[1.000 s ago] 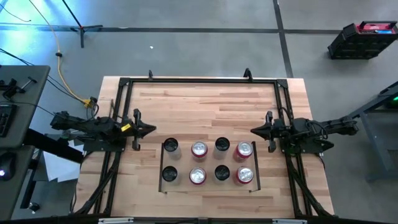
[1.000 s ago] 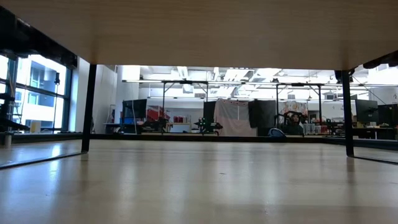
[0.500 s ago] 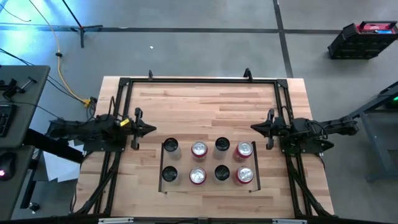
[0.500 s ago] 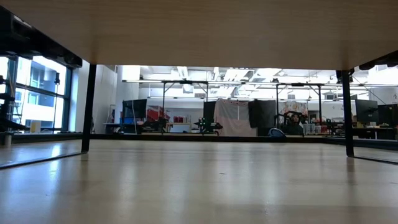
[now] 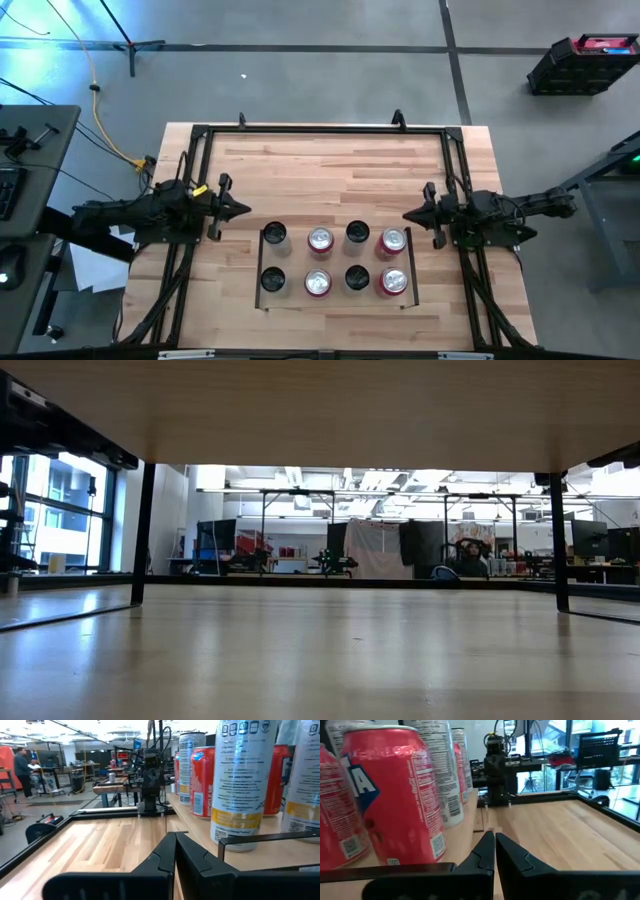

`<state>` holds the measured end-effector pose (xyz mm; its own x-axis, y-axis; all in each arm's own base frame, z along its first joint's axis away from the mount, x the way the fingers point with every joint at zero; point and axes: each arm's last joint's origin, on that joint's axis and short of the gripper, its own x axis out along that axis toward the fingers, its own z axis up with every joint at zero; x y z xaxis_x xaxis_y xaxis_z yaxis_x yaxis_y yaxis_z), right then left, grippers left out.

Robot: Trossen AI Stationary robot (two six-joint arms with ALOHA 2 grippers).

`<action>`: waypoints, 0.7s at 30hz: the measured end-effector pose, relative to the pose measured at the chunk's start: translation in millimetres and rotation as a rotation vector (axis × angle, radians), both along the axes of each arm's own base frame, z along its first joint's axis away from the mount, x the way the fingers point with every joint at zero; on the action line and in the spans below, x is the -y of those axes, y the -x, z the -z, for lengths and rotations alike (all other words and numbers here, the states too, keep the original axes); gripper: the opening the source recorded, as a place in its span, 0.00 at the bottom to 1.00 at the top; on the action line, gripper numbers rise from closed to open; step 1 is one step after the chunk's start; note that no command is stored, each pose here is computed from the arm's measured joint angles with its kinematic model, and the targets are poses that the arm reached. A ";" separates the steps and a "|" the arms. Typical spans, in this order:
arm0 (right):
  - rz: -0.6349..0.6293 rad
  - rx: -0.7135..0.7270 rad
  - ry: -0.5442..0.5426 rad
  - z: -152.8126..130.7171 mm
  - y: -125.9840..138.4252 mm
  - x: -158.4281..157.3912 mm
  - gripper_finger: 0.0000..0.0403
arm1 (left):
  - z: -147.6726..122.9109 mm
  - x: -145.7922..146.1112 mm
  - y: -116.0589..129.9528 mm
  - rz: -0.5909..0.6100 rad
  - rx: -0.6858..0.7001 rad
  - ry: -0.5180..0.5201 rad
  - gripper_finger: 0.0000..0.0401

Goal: Place canned beverage on shelf
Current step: Return to Home Position

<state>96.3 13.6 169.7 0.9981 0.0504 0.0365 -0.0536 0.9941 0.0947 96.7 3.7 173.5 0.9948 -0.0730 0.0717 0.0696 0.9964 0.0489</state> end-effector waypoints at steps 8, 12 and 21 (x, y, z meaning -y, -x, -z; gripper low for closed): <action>0.111 -0.010 0.012 1.1 -1.0 17.3 0.00 | -1.5 -0.2 0.1 -0.009 0.016 -0.001 0.00; 0.124 -0.015 0.024 1.5 -0.6 26.8 0.00 | -3.5 -0.4 0.3 -0.017 0.035 -0.002 0.00; 0.143 -0.077 0.049 6.4 -4.0 30.3 0.00 | 1.6 -2.7 -0.2 -0.093 -0.019 0.060 0.01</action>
